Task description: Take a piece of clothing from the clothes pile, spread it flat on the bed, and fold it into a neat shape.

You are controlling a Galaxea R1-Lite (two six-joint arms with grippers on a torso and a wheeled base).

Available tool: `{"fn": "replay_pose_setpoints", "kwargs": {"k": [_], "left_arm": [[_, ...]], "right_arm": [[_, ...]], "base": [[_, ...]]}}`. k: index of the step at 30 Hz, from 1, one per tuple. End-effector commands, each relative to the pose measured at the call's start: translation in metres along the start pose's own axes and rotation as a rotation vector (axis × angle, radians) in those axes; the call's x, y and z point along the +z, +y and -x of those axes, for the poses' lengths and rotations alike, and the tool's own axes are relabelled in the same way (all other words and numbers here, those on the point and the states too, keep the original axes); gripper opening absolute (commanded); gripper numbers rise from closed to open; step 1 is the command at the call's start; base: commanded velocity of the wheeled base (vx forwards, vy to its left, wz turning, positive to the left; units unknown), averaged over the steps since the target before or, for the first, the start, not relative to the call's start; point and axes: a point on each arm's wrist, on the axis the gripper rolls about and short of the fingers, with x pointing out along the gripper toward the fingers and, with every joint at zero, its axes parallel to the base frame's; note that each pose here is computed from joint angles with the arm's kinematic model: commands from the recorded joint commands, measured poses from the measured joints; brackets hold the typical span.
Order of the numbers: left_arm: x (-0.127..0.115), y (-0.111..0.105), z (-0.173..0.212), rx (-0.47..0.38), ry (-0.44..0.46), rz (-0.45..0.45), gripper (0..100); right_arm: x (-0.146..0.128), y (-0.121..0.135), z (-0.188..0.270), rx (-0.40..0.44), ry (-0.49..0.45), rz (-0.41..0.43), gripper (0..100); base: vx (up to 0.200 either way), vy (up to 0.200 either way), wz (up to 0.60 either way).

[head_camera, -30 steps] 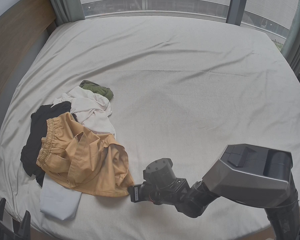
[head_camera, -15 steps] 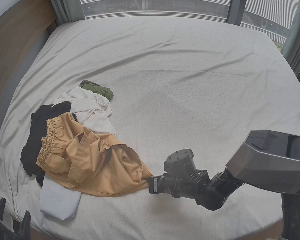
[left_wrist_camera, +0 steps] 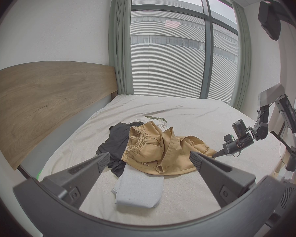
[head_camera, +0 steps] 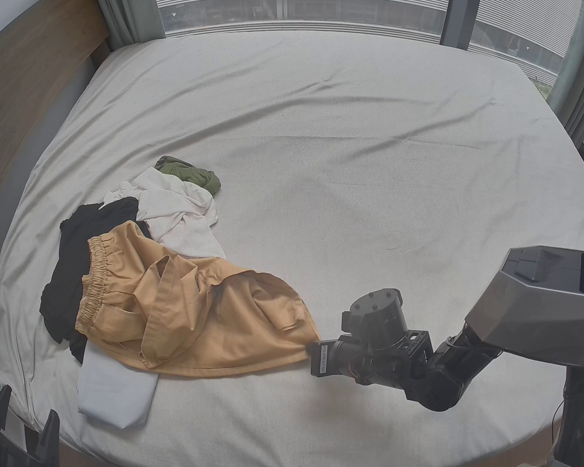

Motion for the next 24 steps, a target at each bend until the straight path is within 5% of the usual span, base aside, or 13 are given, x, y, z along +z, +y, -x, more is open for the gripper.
{"fn": "replay_pose_setpoints", "kwargs": {"k": [1,24], "left_arm": [[-0.005,0.000,0.000,0.000,0.000,0.000,100],[-0.005,0.000,0.000,0.000,0.000,0.000,100]], "right_arm": [[-0.004,-0.004,0.006,-0.013,0.003,-0.001,0],[-0.035,-0.030,0.055,-0.040,0.010,0.015,0]], "base": [[0.000,0.000,0.00],[0.000,0.000,0.00]]}}
